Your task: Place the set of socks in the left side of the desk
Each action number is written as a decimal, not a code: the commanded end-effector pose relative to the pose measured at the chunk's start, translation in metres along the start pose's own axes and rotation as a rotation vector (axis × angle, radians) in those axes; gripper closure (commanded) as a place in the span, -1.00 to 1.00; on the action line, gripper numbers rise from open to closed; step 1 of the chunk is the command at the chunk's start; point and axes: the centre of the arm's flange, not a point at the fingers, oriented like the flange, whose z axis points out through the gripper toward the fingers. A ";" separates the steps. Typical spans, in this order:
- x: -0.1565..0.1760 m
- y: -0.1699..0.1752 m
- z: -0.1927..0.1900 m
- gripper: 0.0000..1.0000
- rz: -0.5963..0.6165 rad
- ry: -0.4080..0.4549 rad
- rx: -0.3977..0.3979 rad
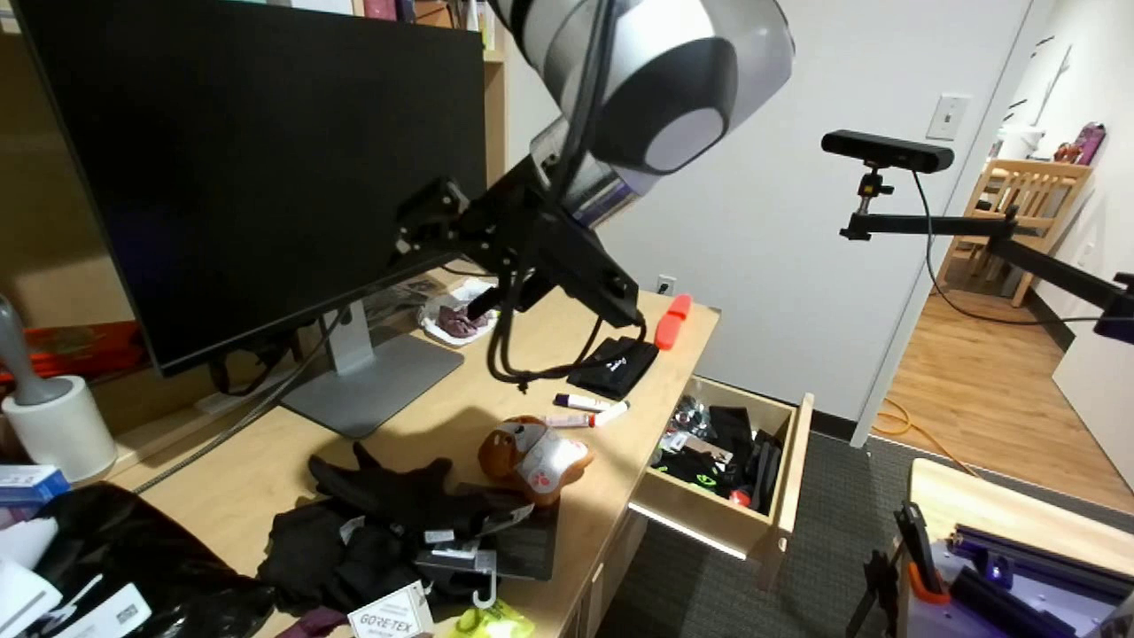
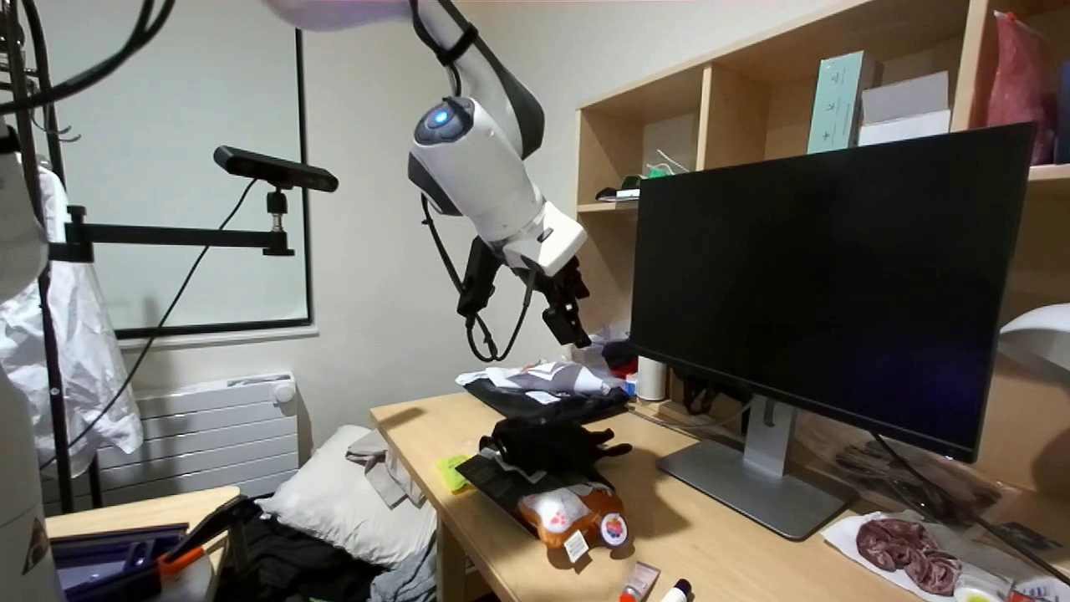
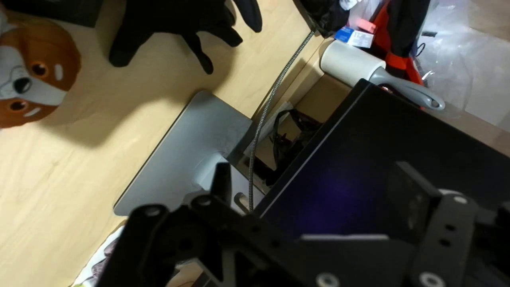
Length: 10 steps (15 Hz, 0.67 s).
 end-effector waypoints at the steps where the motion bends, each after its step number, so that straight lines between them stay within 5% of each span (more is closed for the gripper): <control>1: 0.038 0.001 -0.054 -1.00 0.001 -0.022 -0.071; 10: 0.098 0.069 -0.076 -1.00 0.043 -0.117 -0.287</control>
